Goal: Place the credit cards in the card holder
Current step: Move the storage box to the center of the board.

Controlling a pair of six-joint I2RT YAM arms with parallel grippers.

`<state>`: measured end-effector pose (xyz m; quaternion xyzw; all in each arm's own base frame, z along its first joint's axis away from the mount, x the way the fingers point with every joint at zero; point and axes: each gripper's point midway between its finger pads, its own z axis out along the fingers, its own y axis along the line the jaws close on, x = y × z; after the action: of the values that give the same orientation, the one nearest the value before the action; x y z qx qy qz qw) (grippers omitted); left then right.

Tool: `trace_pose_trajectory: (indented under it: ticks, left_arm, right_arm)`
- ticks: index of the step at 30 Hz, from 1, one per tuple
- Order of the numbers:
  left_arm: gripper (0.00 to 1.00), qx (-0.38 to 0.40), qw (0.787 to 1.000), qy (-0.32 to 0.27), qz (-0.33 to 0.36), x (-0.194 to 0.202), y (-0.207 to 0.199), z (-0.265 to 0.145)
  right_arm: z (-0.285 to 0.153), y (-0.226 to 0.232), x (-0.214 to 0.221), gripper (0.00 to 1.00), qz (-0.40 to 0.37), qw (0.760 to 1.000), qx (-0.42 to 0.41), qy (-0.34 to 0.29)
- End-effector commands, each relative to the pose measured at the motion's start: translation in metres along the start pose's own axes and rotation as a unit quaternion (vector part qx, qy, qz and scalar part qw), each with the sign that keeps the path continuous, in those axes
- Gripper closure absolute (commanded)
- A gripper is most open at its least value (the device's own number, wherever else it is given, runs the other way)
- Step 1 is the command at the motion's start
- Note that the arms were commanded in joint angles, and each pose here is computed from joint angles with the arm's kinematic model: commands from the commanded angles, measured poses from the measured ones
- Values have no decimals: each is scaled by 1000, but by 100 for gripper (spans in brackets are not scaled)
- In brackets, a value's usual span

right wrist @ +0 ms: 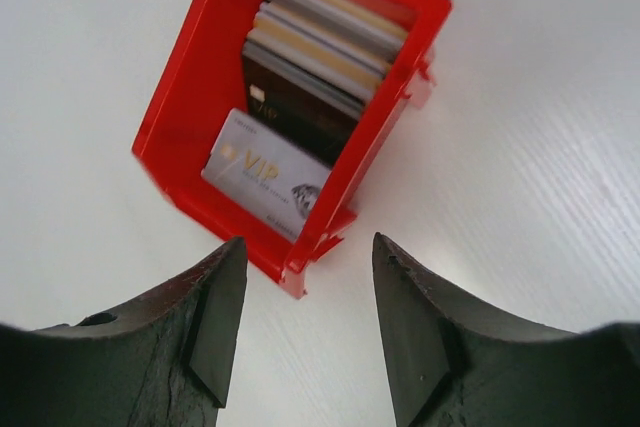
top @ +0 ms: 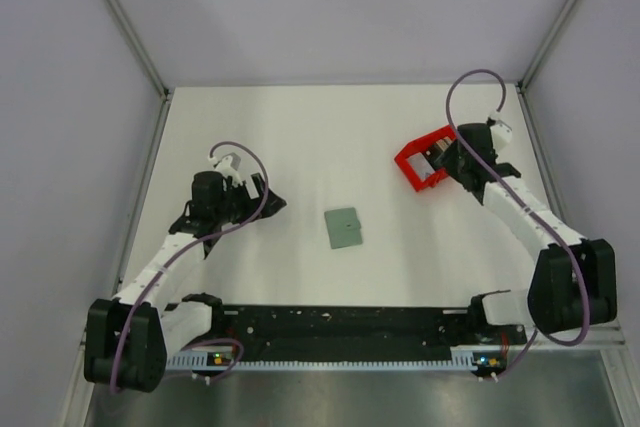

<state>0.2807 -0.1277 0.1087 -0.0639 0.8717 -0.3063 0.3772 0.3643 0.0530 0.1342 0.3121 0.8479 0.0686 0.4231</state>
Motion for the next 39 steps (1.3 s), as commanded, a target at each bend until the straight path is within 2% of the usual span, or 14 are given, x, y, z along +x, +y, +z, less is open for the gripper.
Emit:
trace_pose_trajectory:
  ticks: [1,4,10,12,15,17,29,39]
  left_arm:
    - [2,27,999,-18,24,-13,-15,-1]
    - [2,23,999,-16,27,-13,-15,-3]
    - [2,20,999,-19,29,-15,-16,-7]
    - [2,17,999,-17,29,-15,-15,-7]
    - [2,15,999,-17,28,-15,-15,-6]
    - [2,14,999,-17,27,-16,-15,-5]
    - [2,14,1000,-8,18,-11,-13,2]
    - [2,24,1000,-3,15,-5,-18,8]
  right_arm:
    - [15,2,-24,47,-34,999,6,-1]
    - [29,2,-26,47,-43,999,16,3]
    - [56,-11,-4,49,-49,997,39,47]
    - [57,-13,0,55,-47,997,37,49]
    - [57,-15,6,57,-46,997,35,54]
    - [55,-17,9,64,-41,997,34,58]
    - [35,-30,32,73,-11,998,12,66]
    - [9,-23,49,82,27,998,-16,63]
